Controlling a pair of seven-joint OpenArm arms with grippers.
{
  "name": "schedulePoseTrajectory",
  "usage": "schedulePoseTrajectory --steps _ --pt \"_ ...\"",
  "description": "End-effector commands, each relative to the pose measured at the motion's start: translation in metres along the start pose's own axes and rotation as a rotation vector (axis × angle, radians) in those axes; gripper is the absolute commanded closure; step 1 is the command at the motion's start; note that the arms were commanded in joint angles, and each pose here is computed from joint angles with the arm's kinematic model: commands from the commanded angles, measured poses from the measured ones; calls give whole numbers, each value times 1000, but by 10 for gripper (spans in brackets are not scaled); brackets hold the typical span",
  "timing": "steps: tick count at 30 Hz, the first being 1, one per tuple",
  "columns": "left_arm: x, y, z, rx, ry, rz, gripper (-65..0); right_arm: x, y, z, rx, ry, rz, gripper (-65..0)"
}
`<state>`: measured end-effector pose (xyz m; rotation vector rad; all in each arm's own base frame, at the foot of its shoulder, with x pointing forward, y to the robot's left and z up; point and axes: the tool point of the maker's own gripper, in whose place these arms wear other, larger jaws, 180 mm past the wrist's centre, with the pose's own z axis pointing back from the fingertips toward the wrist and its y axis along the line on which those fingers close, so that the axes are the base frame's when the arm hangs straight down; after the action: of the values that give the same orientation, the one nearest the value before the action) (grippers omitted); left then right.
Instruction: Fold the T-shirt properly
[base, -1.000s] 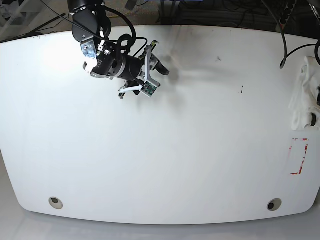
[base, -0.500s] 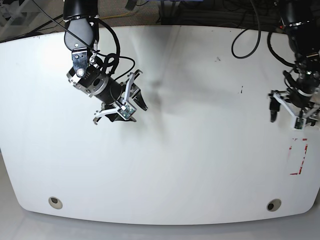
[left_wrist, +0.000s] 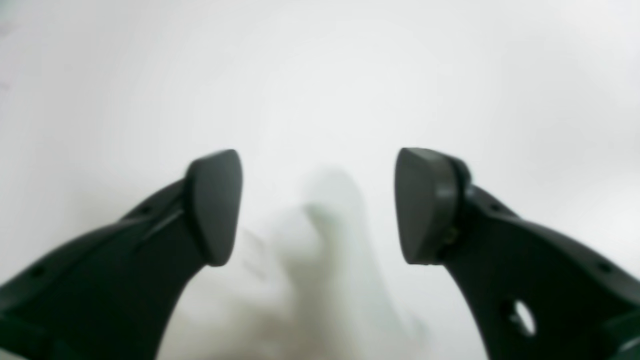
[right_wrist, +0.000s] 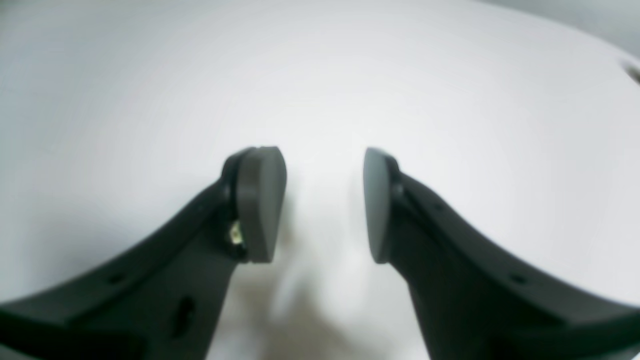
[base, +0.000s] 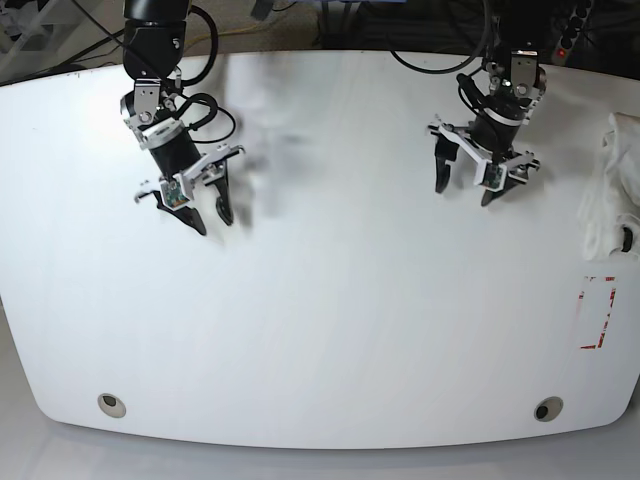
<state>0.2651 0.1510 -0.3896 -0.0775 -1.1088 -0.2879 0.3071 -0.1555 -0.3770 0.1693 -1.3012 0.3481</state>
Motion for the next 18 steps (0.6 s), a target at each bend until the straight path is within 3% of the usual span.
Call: schedulePoseTrajectory --steps 1,10,18 --pt "11 -7 10 -15 -46 -3 -404 8 -7 10 -20 -52 -11 -257" --pt "-19 -36 74 -5 43 78 -399 -22 -8 78 -91 -6 -180 -260" --pt "-51 -65 133 6 169 178 -400 -48 23 146 -87 102 -291 -260"
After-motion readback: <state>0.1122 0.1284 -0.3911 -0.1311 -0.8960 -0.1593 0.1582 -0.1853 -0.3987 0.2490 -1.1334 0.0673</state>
